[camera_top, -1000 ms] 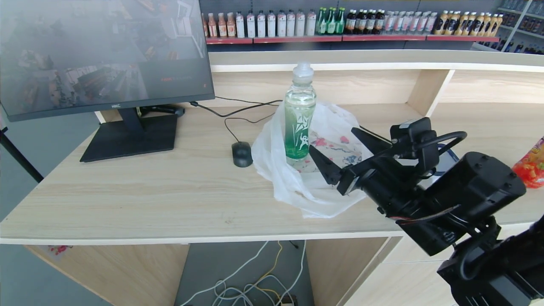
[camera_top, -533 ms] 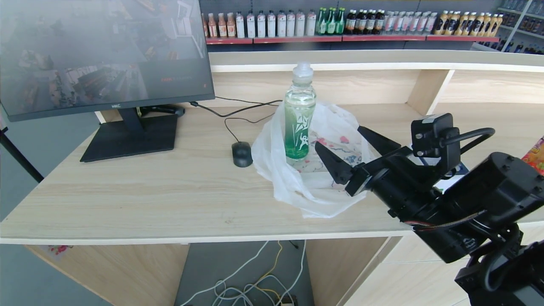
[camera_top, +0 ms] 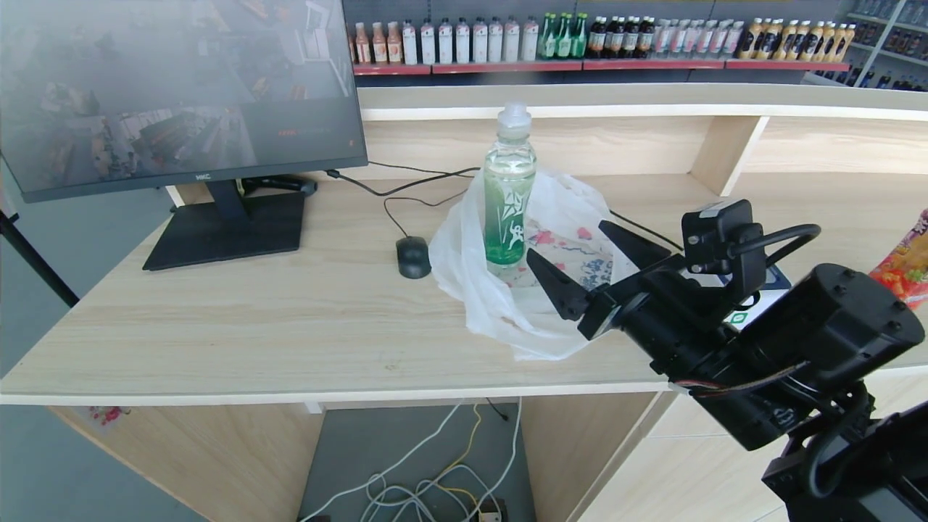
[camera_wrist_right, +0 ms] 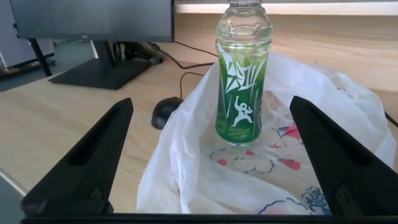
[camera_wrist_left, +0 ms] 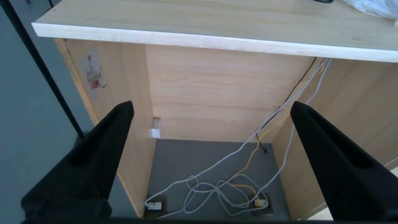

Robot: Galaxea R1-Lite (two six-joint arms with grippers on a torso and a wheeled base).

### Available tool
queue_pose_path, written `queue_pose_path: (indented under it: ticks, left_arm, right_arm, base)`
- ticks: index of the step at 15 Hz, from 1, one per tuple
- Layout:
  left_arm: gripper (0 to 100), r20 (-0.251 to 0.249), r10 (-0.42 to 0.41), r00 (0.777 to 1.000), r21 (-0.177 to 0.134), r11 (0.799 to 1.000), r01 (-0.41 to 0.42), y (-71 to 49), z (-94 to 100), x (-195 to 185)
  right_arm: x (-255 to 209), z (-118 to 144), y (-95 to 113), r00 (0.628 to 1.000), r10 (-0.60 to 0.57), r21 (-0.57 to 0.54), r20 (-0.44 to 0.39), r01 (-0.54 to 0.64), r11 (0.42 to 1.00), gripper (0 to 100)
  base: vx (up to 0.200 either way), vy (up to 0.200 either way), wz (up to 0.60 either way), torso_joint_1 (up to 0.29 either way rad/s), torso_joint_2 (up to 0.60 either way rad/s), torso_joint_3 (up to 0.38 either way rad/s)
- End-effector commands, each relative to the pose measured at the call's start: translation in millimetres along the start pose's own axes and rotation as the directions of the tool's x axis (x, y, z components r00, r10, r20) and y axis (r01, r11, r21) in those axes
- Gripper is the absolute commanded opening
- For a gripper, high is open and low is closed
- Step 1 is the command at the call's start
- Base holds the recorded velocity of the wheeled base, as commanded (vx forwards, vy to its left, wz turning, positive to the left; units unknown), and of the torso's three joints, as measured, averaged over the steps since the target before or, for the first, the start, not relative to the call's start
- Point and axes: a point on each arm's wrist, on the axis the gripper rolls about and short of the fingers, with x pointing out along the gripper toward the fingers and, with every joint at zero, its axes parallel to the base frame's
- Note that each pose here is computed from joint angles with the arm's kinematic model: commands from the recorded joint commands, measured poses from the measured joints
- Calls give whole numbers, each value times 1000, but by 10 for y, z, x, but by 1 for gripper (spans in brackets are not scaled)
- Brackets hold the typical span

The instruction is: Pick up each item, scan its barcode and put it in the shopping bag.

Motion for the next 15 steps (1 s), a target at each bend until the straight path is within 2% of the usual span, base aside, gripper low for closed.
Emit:
queue_pose_path:
  ticks: [1, 6, 15]
  left_arm:
    - [100, 1, 0, 1000, -1, 1000, 0, 0, 0, 0]
    - [100, 1, 0, 1000, -1, 1000, 0, 0, 0, 0]
    - [100, 1, 0, 1000, -1, 1000, 0, 0, 0, 0]
  right_arm:
    - [2, -37, 4, 1000, 1, -4, -11, -1, 1000, 100]
    - [-115, -66, 60, 999, 25, -6, -47, -25, 1000, 100]
    - [-127, -58, 58, 999, 25, -6, -47, -25, 1000, 100]
  base:
    - [0, -200, 0, 2, 2, -2]
    - [0, -200, 0, 7, 2, 0]
    - [0, -200, 0, 2, -2, 2]
